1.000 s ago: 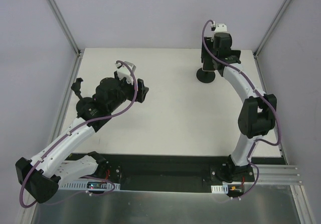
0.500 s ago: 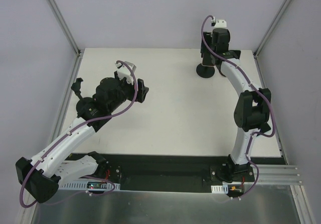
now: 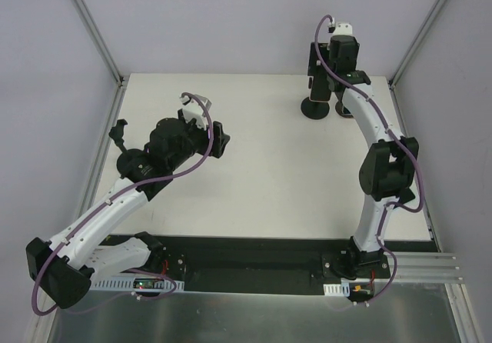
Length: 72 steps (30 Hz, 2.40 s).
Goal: Place the phone on the phone stand
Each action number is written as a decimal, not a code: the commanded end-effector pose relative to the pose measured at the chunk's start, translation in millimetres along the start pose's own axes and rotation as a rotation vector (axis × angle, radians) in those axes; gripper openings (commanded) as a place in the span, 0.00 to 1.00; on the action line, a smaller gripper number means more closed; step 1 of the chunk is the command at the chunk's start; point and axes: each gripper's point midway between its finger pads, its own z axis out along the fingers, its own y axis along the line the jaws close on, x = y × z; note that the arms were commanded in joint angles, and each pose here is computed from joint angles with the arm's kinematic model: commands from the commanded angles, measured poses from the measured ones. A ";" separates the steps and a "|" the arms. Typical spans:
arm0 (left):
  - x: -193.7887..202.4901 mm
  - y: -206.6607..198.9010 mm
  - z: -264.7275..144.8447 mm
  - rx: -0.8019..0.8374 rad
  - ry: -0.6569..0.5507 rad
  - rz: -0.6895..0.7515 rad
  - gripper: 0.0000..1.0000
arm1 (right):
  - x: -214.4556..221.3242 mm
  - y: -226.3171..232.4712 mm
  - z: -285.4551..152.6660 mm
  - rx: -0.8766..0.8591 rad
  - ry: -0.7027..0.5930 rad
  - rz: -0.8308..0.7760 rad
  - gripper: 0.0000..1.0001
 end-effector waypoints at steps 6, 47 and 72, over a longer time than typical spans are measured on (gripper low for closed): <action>-17.9 7.1 -3.7 -0.038 -0.059 0.000 0.73 | -36.0 -4.3 -132.6 0.086 -0.007 0.083 0.96; 34.7 241.1 -142.5 -1.092 0.006 -0.258 0.92 | 214.0 141.1 -310.3 -0.624 0.121 -0.008 0.96; 41.4 282.4 -114.2 -1.135 0.087 -0.237 0.17 | 211.3 117.7 -319.1 -0.591 0.108 0.027 0.96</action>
